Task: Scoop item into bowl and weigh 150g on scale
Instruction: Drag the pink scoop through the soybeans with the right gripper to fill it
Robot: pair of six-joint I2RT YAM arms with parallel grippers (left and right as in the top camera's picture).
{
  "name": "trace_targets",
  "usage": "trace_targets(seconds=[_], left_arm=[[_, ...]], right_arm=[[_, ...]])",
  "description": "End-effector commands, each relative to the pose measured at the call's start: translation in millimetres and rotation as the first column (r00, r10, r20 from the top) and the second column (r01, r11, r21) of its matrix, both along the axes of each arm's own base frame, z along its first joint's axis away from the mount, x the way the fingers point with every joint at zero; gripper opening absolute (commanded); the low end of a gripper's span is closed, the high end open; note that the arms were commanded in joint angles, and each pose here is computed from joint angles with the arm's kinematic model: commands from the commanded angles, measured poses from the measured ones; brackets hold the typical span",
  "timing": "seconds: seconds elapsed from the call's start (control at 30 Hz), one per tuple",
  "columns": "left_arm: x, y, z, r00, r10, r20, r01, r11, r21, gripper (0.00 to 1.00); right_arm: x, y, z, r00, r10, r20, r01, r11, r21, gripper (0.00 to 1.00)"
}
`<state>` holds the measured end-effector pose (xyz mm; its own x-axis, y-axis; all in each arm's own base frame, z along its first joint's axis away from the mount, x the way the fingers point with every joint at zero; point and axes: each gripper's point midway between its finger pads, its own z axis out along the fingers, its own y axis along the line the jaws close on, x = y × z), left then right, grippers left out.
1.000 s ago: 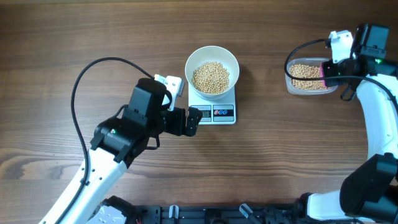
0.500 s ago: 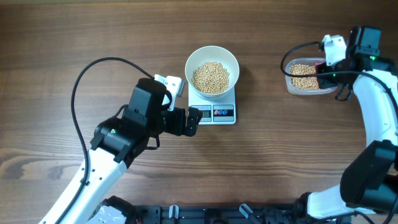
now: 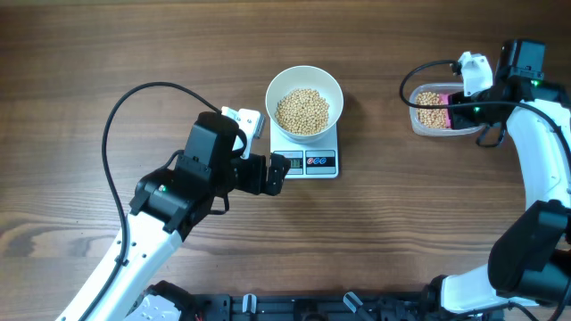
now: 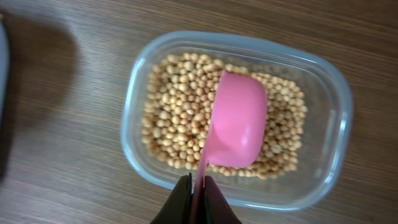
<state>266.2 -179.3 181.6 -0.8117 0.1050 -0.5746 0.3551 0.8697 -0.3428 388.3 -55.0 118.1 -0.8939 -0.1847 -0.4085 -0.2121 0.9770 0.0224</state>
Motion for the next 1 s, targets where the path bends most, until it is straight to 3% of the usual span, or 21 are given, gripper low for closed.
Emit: trace_targets(seconds=[0.0, 0.5, 0.97], left_arm=[[0, -2, -1, 1.0, -0.008, 0.001, 0.008, 1.0, 0.005, 1.0], [0, -2, -1, 1.0, -0.008, 0.001, 0.008, 1.0, 0.005, 1.0], [0, -2, -1, 1.0, -0.008, 0.001, 0.008, 1.0, 0.005, 1.0]], right_arm=[[0, 24, -4, 0.999, 0.037, -0.004, -0.037, 0.991, 0.13, 0.04], [0, 30, -1, 1.0, -0.005, -0.004, 0.006, 0.959, 0.283, 0.04], [-3, -2, 3, 0.983, -0.176, -0.043, 0.173, 0.845, 0.506, 0.04]])
